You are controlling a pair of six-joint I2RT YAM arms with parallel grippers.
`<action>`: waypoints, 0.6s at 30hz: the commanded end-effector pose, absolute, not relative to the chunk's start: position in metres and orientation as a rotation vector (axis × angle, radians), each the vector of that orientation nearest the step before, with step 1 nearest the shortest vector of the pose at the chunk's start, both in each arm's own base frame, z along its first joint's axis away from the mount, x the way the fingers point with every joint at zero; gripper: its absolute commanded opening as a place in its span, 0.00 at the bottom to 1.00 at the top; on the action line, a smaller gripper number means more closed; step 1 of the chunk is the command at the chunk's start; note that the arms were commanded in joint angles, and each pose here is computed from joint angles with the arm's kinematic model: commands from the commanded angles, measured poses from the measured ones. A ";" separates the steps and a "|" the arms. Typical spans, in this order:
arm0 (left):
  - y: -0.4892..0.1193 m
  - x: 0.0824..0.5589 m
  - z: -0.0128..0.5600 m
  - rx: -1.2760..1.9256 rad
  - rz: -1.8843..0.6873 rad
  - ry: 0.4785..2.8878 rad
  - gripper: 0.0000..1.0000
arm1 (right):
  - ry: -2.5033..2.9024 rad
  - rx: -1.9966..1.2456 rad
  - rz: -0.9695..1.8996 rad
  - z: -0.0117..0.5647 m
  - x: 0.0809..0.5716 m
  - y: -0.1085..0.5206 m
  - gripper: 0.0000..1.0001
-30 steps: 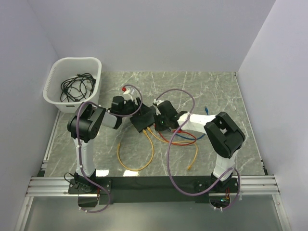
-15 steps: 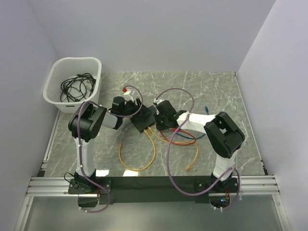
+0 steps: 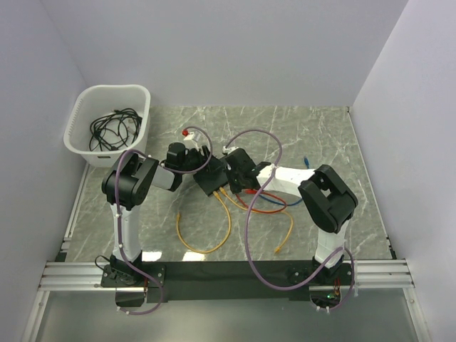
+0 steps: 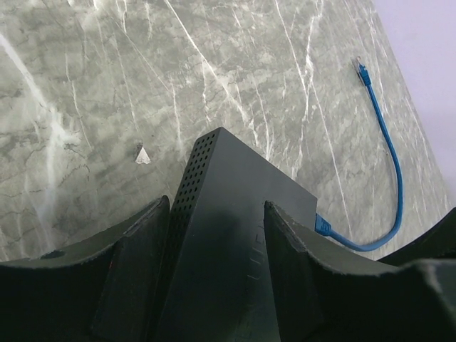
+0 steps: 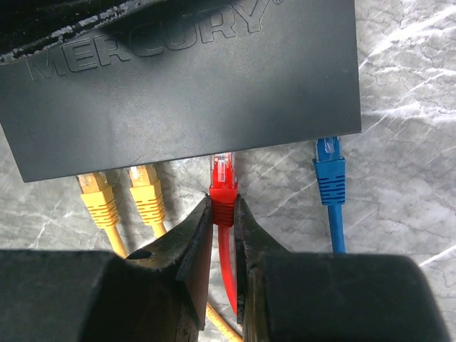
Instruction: Insert the plug into the switch port
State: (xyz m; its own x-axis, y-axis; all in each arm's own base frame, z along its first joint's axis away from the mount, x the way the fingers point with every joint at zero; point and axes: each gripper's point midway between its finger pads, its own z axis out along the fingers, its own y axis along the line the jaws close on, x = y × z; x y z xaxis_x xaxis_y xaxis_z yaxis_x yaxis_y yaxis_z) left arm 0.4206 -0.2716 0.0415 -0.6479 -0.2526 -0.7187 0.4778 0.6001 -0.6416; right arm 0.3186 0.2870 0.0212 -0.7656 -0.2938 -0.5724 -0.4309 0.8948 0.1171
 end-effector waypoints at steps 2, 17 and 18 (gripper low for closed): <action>-0.287 0.397 0.030 0.247 -1.169 2.049 0.60 | 2.332 -0.517 0.407 0.054 0.347 0.320 0.00; -0.301 0.367 0.027 0.428 -1.313 2.040 0.57 | 2.201 -0.619 0.440 0.064 0.347 0.321 0.00; -0.301 0.367 0.028 0.428 -1.309 2.038 0.56 | 2.205 -0.619 0.437 0.062 0.347 0.320 0.00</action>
State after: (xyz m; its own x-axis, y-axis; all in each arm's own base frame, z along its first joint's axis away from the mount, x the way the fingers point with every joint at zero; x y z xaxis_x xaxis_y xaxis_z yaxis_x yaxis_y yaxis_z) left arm 0.4157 -0.2747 0.0399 -0.6240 -0.1945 -0.7569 0.5536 0.5735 -0.6038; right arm 0.3213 0.2867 0.0193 -0.6946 -0.3691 -0.6175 -0.5164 0.8534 0.0709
